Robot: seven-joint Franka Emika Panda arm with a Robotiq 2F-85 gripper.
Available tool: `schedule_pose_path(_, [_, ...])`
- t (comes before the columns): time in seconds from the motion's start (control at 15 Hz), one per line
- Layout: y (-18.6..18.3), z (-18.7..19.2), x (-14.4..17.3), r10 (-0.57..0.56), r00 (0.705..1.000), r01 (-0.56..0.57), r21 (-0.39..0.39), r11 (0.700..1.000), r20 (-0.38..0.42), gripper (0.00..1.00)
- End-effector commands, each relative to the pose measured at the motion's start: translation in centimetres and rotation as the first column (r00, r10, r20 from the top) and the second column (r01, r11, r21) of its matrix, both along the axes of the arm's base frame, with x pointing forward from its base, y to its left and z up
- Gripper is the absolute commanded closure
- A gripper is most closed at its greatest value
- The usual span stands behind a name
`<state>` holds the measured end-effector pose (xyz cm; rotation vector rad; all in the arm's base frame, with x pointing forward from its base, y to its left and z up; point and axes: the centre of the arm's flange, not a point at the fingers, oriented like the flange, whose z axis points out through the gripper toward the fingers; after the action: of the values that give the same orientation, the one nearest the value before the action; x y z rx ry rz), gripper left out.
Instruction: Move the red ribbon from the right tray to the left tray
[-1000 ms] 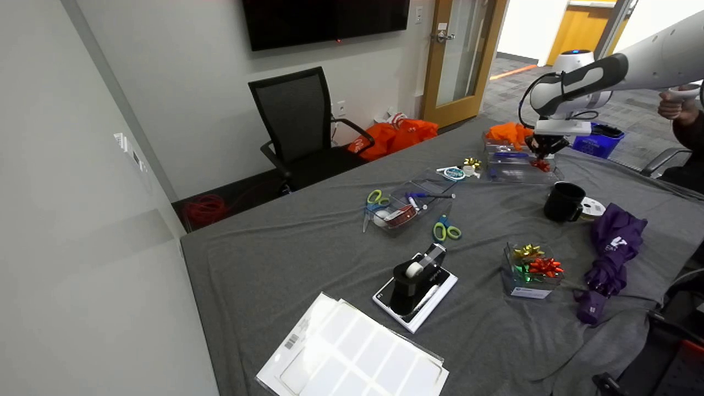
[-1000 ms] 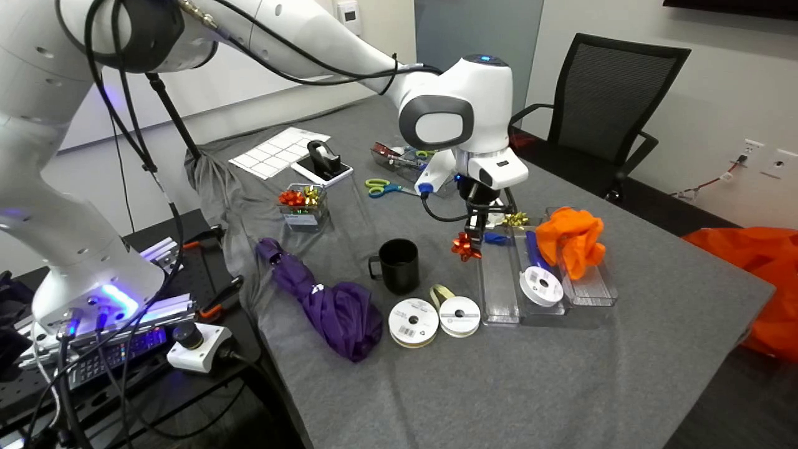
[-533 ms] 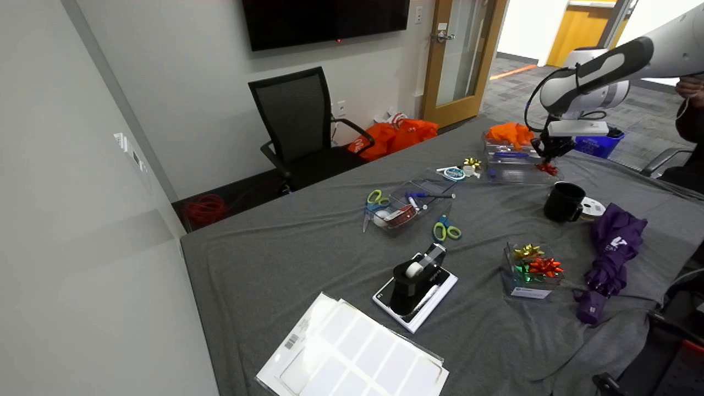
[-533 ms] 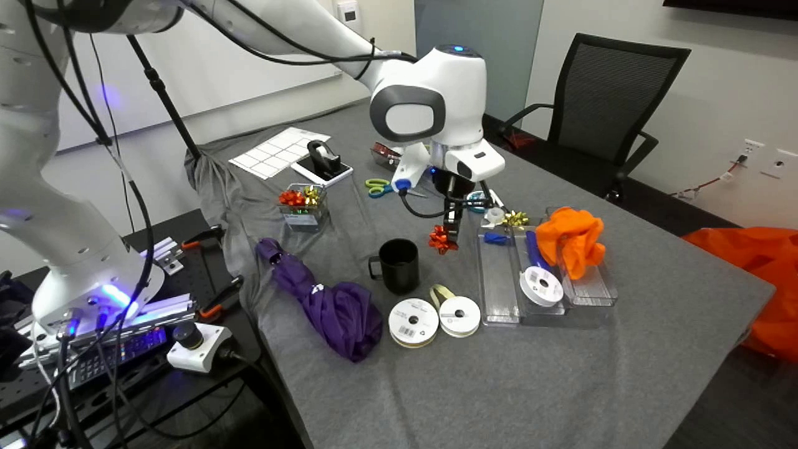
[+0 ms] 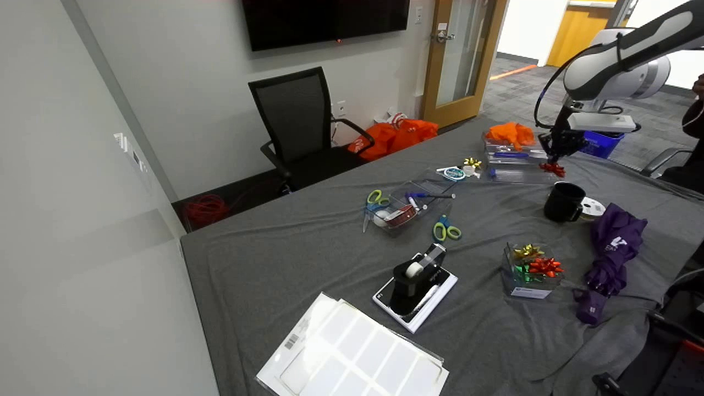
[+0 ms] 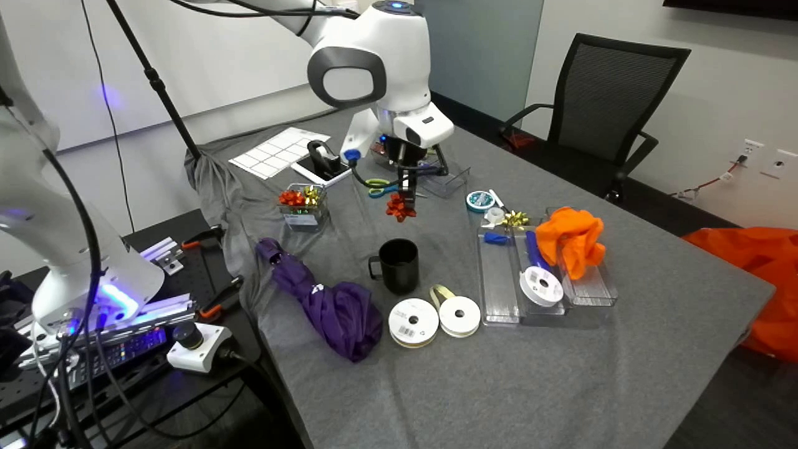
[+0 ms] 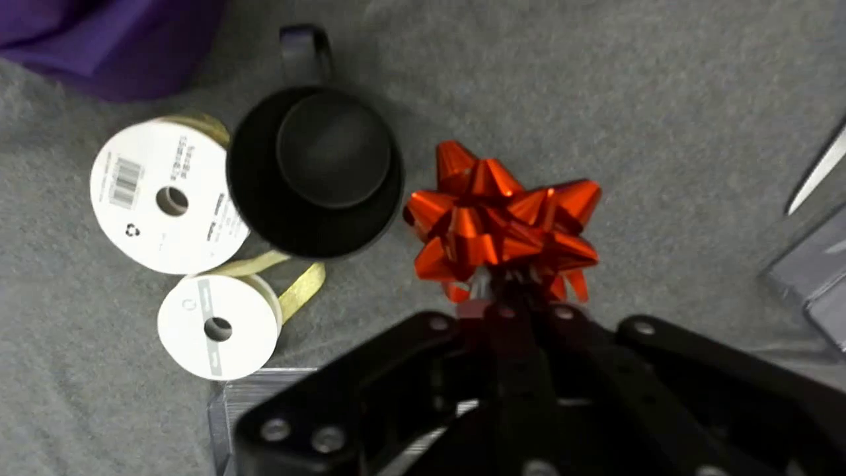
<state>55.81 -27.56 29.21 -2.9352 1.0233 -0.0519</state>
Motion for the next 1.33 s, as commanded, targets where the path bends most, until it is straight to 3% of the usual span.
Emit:
schedule_pose_path(0.0, [5.7, 0.7, -6.5, 0.063, 0.996, -0.067, 0.091, 0.994, 0.057, 1.00])
schedule_pose_path(0.13, [8.0, 0.6, -8.3, 0.090, 0.990, -0.104, 0.140, 0.985, 0.104, 1.00])
schedule_pose_path(0.27, [9.6, 0.4, -10.1, 0.159, 0.977, -0.177, 0.122, 0.977, 0.143, 1.00])
schedule_pose_path(0.33, [7.6, 0.2, -5.9, 0.110, 0.990, -0.121, 0.126, 0.985, 0.089, 0.98])
schedule_pose_path(0.53, [9.0, 0.3, -8.3, 0.144, 0.984, -0.157, 0.118, 0.980, 0.109, 0.98])
schedule_pose_path(0.8, [9.6, 0.7, -8.9, 0.159, 0.981, -0.173, 0.125, 0.977, 0.116, 1.00])
schedule_pose_path(1.27, [16.0, -0.2, -10.1, 0.276, 0.955, -0.290, 0.150, 0.945, 0.107, 1.00])
